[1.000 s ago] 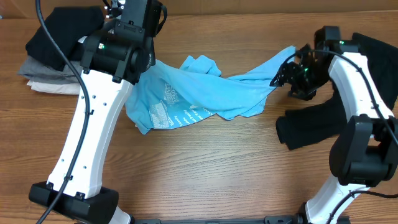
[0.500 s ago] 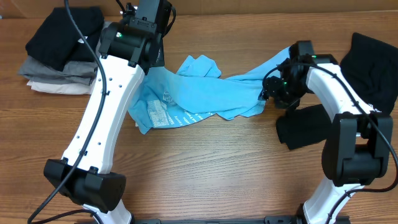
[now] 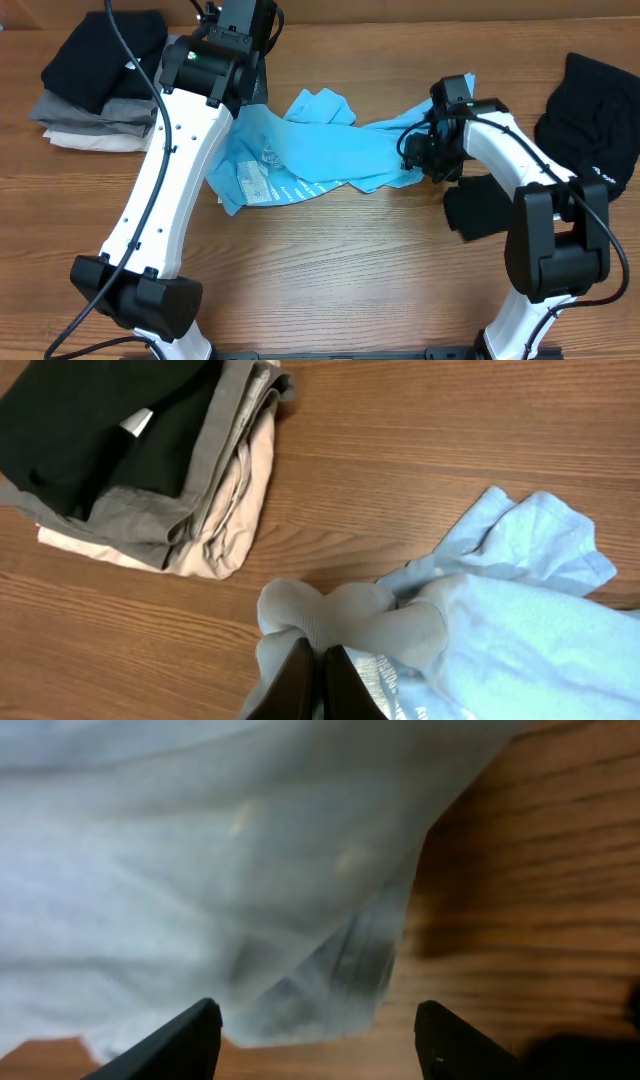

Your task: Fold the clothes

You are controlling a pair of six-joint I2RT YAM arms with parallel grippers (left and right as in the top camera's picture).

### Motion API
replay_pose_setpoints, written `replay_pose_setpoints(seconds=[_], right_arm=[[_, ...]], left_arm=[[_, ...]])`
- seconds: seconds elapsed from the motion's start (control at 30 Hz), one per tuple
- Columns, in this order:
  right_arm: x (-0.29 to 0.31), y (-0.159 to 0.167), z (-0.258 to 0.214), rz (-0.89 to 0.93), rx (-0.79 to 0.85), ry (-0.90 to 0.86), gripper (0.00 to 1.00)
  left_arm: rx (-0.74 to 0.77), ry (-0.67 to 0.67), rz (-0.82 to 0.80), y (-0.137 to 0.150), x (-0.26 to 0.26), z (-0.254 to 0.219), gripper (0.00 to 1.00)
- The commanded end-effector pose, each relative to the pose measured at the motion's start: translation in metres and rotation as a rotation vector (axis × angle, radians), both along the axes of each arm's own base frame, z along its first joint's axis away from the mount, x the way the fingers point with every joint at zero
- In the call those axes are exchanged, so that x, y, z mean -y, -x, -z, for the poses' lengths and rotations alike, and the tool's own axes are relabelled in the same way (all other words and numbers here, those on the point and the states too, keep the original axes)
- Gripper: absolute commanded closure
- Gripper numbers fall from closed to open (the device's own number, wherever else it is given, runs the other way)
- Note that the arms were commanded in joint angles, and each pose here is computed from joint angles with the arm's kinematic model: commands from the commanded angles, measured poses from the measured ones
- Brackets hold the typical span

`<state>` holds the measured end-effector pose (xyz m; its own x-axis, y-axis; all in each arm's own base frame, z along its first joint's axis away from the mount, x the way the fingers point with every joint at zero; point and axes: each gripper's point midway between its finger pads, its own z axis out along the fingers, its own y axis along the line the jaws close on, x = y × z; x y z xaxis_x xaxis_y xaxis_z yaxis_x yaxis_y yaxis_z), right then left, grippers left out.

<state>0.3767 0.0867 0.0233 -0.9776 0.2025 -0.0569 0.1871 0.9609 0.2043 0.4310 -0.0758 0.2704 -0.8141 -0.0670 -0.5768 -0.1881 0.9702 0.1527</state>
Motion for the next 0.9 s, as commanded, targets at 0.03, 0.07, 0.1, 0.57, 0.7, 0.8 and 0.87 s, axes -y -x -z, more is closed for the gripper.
replay_pose_setpoints(seconds=[0.03,0.07,0.1,0.57,0.7,0.8,0.87], right_arm=[[0.002,0.003,0.009,0.006,0.031,-0.006,0.38],[0.001,0.002,0.012,0.003,0.039,-0.014,0.39],[-0.001,0.002,0.015,0.001,0.050,-0.023,0.42],[-0.003,0.014,0.026,0.056,0.011,-0.029,0.84],[0.003,0.019,0.025,0.069,-0.012,-0.022,0.96],[0.011,0.017,0.006,0.092,0.006,-0.025,0.96],[0.019,0.010,-0.020,0.101,0.050,-0.029,0.96]], left_arm=[[0.009,0.010,0.006,-0.003,0.000,-0.002,0.96],[0.009,0.010,0.006,-0.003,0.000,-0.002,0.96],[0.008,0.010,0.006,-0.003,0.000,-0.001,0.96],[0.006,0.009,0.006,-0.002,0.000,-0.001,0.96],[0.008,0.002,0.017,-0.003,0.000,-0.002,0.96],[0.022,-0.010,0.039,-0.006,-0.001,-0.007,0.96],[0.044,-0.007,0.042,-0.008,-0.003,-0.017,0.96]])
